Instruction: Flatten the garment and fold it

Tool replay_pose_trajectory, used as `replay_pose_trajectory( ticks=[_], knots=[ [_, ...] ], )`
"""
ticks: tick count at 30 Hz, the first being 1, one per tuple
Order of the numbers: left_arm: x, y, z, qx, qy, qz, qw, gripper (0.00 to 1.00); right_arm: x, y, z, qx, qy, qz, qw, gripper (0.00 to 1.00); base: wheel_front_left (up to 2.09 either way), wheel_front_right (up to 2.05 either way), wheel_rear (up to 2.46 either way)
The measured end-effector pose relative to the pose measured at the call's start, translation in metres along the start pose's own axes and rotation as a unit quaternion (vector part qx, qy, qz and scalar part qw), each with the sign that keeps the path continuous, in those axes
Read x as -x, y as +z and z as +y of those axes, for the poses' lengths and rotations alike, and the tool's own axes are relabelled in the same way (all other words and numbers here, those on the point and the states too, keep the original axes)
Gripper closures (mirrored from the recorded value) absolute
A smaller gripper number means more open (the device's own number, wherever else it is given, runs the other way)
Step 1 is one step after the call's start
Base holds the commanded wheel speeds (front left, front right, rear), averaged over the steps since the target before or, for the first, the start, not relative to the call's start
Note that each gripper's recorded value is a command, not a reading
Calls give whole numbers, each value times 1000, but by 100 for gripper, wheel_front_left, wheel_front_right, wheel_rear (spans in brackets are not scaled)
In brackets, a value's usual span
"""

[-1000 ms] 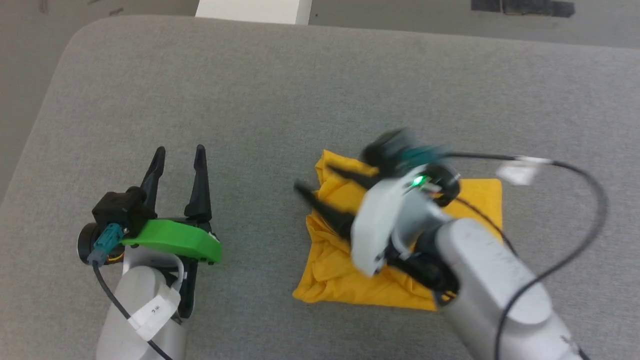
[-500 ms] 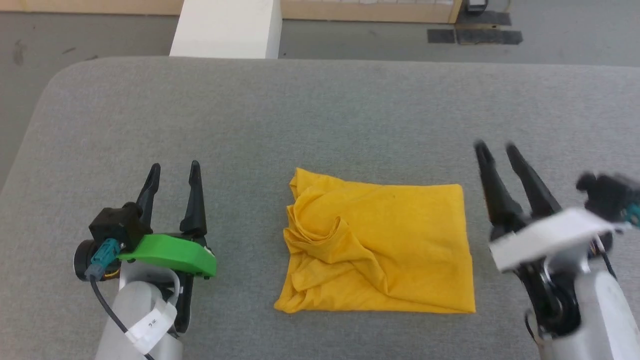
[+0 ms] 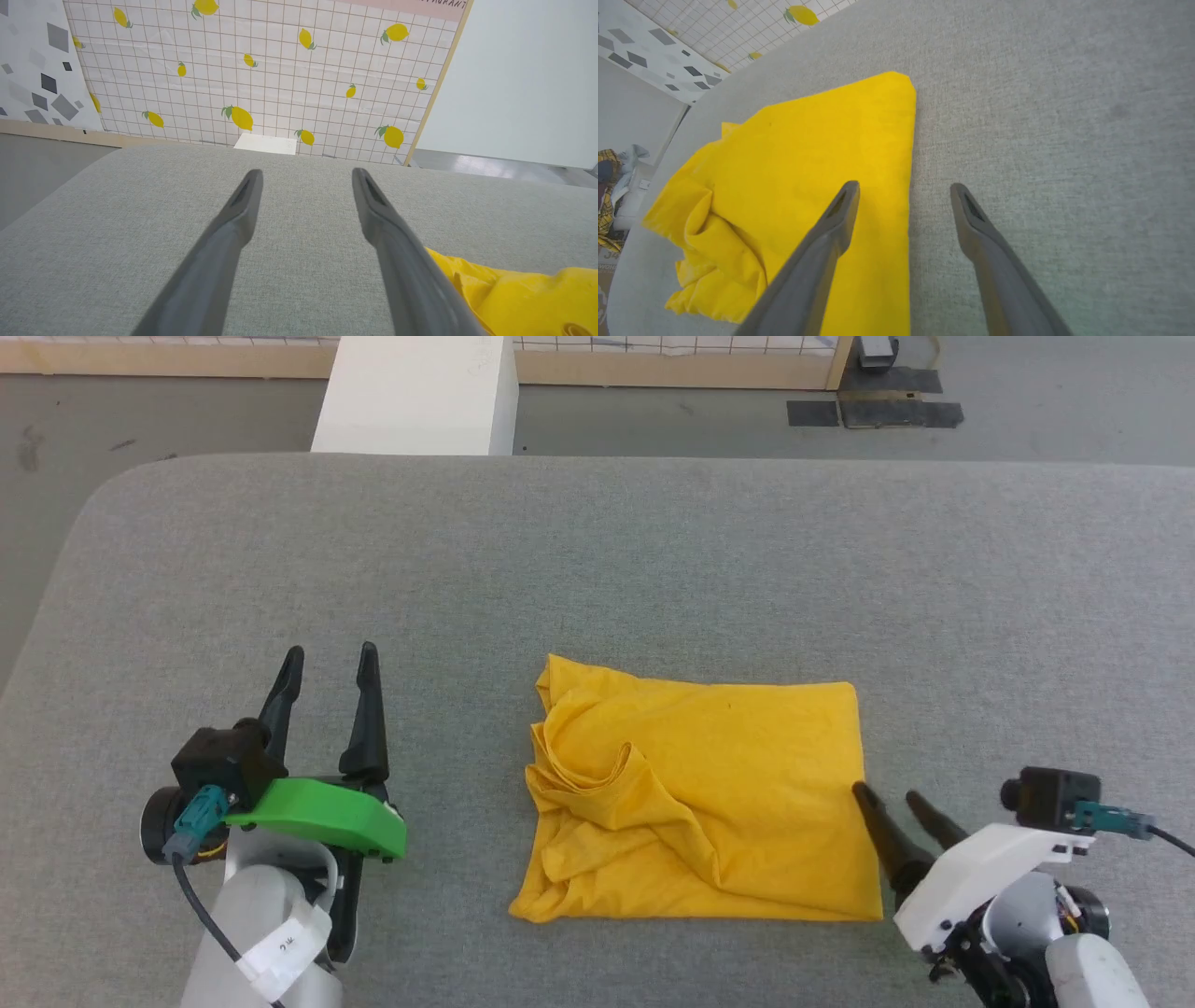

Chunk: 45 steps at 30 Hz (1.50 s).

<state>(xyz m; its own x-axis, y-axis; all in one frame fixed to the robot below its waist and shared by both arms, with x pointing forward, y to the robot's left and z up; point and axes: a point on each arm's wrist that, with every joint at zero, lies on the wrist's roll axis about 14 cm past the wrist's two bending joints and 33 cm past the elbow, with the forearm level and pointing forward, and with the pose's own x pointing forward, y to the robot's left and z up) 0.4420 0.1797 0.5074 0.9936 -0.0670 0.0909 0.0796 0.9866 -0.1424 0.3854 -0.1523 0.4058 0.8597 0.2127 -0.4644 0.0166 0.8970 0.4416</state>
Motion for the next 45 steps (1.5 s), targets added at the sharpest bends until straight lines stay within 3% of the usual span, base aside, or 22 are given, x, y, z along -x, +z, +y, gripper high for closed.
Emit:
replay_pose_trajectory(
  ticks=[5, 12, 14, 15, 16, 23, 24, 28, 29, 31, 37, 42, 45],
  knots=[
    [1, -3, 2, -1, 2, 4, 1000, 0, -4, -28, 1, 0, 2, 66, 998, 0, 0, 0, 0],
    [3, -7, 5, -2, 6, 11, 1000, 0, -20, -34, 14, 16, 19, 102, 994, 2, 0, 0, 0],
    [4, -8, 6, -2, 8, 12, 1000, 0, -22, -35, 20, 24, 26, 113, 993, 71, 0, 0, 0],
    [4, -8, 7, -2, 8, 12, 1000, 0, -23, -35, 22, 29, 29, 115, 992, 96, 0, 0, 0],
    [4, -8, 7, -2, 8, 13, 1000, 0, -24, -36, 24, 33, 31, 117, 992, 100, 0, 0, 0],
    [0, -7, 7, -3, 8, 8, 1000, 0, -23, -22, 28, 128, 21, 106, 986, 100, 0, 0, 0],
    [-6, -8, -1, -1, -4, 7, 1000, 0, -24, 2, 36, 203, 12, 82, 976, 100, 0, 0, 0],
    [-16, -13, -14, 2, -22, 8, 1000, 0, -21, 32, 37, 303, 0, 64, 951, 100, 0, 0, 0],
    [-21, -16, -22, 4, -34, 10, 999, 0, -16, 49, 27, 344, -17, 57, 937, 100, 0, 0, 0],
    [-27, -19, -31, 5, -48, 11, 999, 0, -10, 71, 12, 376, -39, 48, 925, 100, 0, 0, 0],
    [-54, -28, -72, 6, -108, 7, 994, 0, 17, 141, -41, 435, -129, 13, 891, 100, 0, 0, 0],
    [-75, -36, -105, -3, -160, 4, 987, 0, 35, 172, -86, 431, -192, -1, 881, 100, 0, 0, 0],
    [-85, -46, -124, -2, -189, 11, 982, 0, 49, 184, -120, 437, -240, 6, 867, 100, 0, 0, 0]
  ],
)
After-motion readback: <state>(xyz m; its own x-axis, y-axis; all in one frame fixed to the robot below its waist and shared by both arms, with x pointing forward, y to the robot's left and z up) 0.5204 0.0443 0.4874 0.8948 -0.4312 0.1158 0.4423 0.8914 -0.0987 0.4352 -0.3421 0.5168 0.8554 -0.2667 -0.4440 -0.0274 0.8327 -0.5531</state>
